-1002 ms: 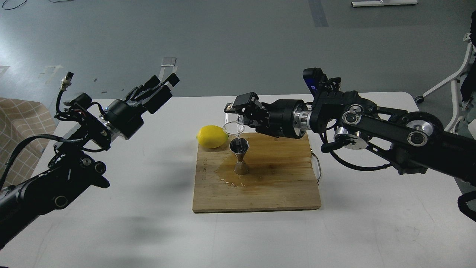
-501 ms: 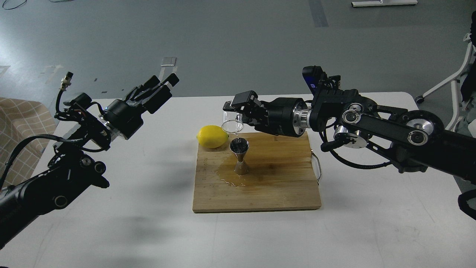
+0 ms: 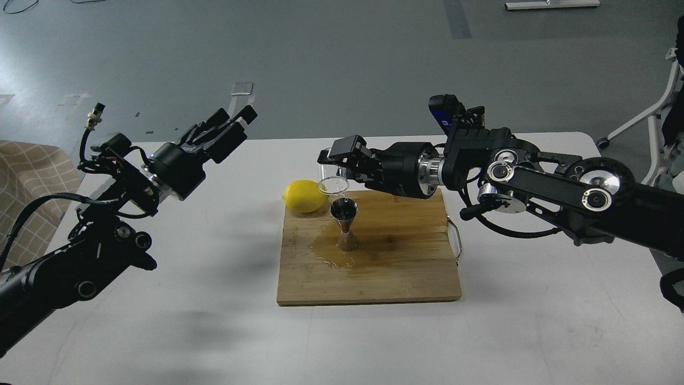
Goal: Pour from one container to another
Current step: 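Tilt the glass cup back upright with the right gripper, then lift the glass cup up and away from the board with the right gripper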
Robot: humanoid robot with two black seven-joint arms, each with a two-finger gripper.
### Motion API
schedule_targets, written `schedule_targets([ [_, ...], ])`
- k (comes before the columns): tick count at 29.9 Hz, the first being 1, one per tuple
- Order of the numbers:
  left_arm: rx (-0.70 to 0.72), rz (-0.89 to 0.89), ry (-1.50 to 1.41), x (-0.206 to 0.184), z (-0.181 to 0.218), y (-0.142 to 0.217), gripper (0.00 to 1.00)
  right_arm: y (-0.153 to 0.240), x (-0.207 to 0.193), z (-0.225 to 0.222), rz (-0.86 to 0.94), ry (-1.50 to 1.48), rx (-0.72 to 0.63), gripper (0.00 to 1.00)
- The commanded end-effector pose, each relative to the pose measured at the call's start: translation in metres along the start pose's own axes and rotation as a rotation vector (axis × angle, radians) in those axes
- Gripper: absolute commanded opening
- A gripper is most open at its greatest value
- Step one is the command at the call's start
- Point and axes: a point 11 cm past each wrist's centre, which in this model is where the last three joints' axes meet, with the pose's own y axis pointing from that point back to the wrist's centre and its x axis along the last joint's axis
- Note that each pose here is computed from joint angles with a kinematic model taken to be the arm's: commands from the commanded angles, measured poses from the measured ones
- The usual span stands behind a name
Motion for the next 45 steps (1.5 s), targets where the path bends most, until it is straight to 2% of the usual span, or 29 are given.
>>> schedule_targets([
  [1,0.0,0.0,0.0,0.0,0.0,0.0,0.98,0.0,0.0,-0.001,0.0,0.003,0.001,0.25],
  [29,0.002,0.001,-0.005,0.002,-0.001,0.001,0.98,0.005,0.008,-0.005,0.012,0.075,0.006,0.25],
  [45,-0.005,0.002,-0.005,0.003,0.001,-0.002,0.98,0.036,0.051,0.0,0.102,-0.4,0.07,0.25],
])
